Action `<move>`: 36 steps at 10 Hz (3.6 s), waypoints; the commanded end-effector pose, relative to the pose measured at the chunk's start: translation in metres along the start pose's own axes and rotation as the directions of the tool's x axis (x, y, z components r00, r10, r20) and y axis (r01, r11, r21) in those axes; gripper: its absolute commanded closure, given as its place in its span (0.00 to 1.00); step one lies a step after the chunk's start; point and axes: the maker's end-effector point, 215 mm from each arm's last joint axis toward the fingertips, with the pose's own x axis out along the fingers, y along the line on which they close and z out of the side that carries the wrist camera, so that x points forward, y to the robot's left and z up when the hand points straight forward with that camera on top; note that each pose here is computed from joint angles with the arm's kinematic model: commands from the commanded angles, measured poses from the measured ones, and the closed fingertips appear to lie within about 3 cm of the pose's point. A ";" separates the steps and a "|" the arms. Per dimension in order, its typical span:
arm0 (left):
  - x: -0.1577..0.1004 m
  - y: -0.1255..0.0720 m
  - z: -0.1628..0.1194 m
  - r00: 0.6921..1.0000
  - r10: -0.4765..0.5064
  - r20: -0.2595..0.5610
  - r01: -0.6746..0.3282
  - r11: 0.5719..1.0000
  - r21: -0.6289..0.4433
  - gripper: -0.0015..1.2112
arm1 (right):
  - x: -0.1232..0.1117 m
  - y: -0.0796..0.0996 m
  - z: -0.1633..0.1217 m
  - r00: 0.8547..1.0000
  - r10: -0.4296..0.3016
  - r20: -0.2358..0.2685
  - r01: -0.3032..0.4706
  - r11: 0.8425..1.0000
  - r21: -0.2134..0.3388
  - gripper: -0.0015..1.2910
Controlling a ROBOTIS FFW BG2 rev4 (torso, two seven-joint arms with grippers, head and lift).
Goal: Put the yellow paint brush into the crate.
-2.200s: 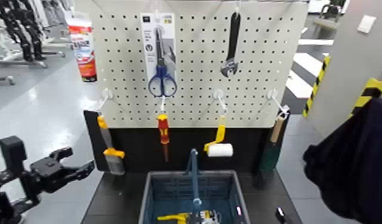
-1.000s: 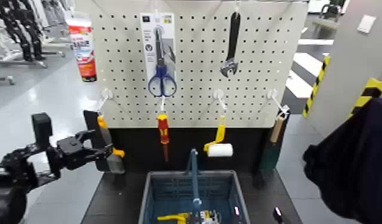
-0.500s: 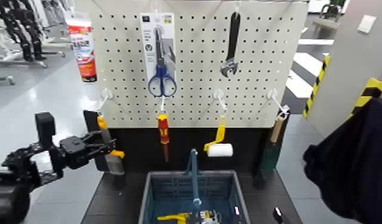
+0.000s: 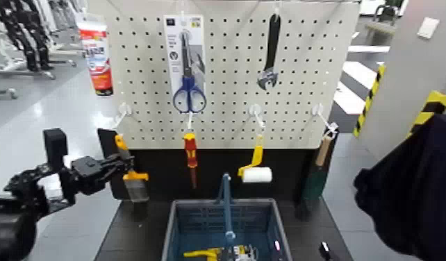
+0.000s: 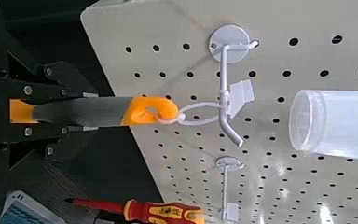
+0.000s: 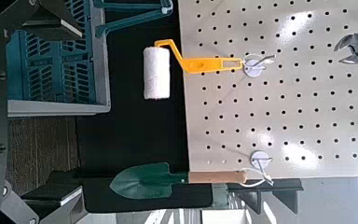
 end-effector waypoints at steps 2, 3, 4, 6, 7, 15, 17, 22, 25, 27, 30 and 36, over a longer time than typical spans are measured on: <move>0.003 -0.005 0.009 1.000 -0.005 0.015 0.005 1.000 0.010 0.99 | 0.000 -0.001 0.000 1.000 0.000 0.001 0.000 1.000 0.000 0.11; 0.002 -0.008 0.012 1.000 -0.008 0.025 0.008 1.000 0.011 0.99 | 0.000 -0.001 -0.001 1.000 0.000 0.000 0.000 1.000 0.002 0.11; 0.001 -0.013 0.015 0.999 -0.011 0.038 0.010 1.000 0.011 0.99 | 0.000 -0.001 0.000 1.000 0.000 0.000 0.000 1.000 0.000 0.11; -0.002 -0.022 0.019 0.998 -0.013 0.060 0.013 1.000 0.006 0.99 | 0.000 -0.001 -0.001 1.000 -0.001 -0.003 0.001 1.000 0.002 0.11; -0.006 -0.025 0.023 0.997 -0.008 0.076 0.008 1.000 0.005 0.99 | 0.000 -0.001 -0.002 1.000 0.000 -0.004 0.000 1.000 0.000 0.11; -0.019 -0.062 0.076 0.985 -0.009 0.174 0.005 1.000 0.022 0.99 | 0.000 0.000 -0.004 1.000 0.001 -0.012 -0.001 1.000 0.002 0.11; -0.016 -0.075 0.083 0.980 -0.022 0.197 0.026 1.000 -0.014 0.99 | 0.000 0.000 -0.004 1.000 0.001 -0.012 -0.001 1.000 0.002 0.11; -0.010 -0.116 0.092 0.973 -0.073 0.220 0.095 0.991 -0.093 0.99 | -0.001 -0.001 -0.004 1.000 -0.004 -0.011 0.005 1.000 0.008 0.11; 0.005 -0.143 0.082 0.966 -0.108 0.233 0.148 0.975 -0.164 0.99 | -0.002 -0.001 -0.004 1.000 -0.008 -0.010 0.008 1.000 0.013 0.11; 0.013 -0.153 0.075 0.963 -0.121 0.241 0.172 0.964 -0.205 0.99 | -0.002 -0.001 -0.004 1.000 -0.008 -0.008 0.009 1.000 0.015 0.11; 0.030 -0.168 0.041 0.964 -0.122 0.237 0.192 0.934 -0.302 0.99 | -0.002 -0.003 -0.004 1.000 -0.010 -0.005 0.011 1.000 0.018 0.11; 0.071 -0.212 -0.047 0.968 -0.201 0.148 0.247 0.863 -0.441 0.99 | -0.001 -0.003 -0.004 1.000 -0.010 0.001 0.010 0.999 0.033 0.11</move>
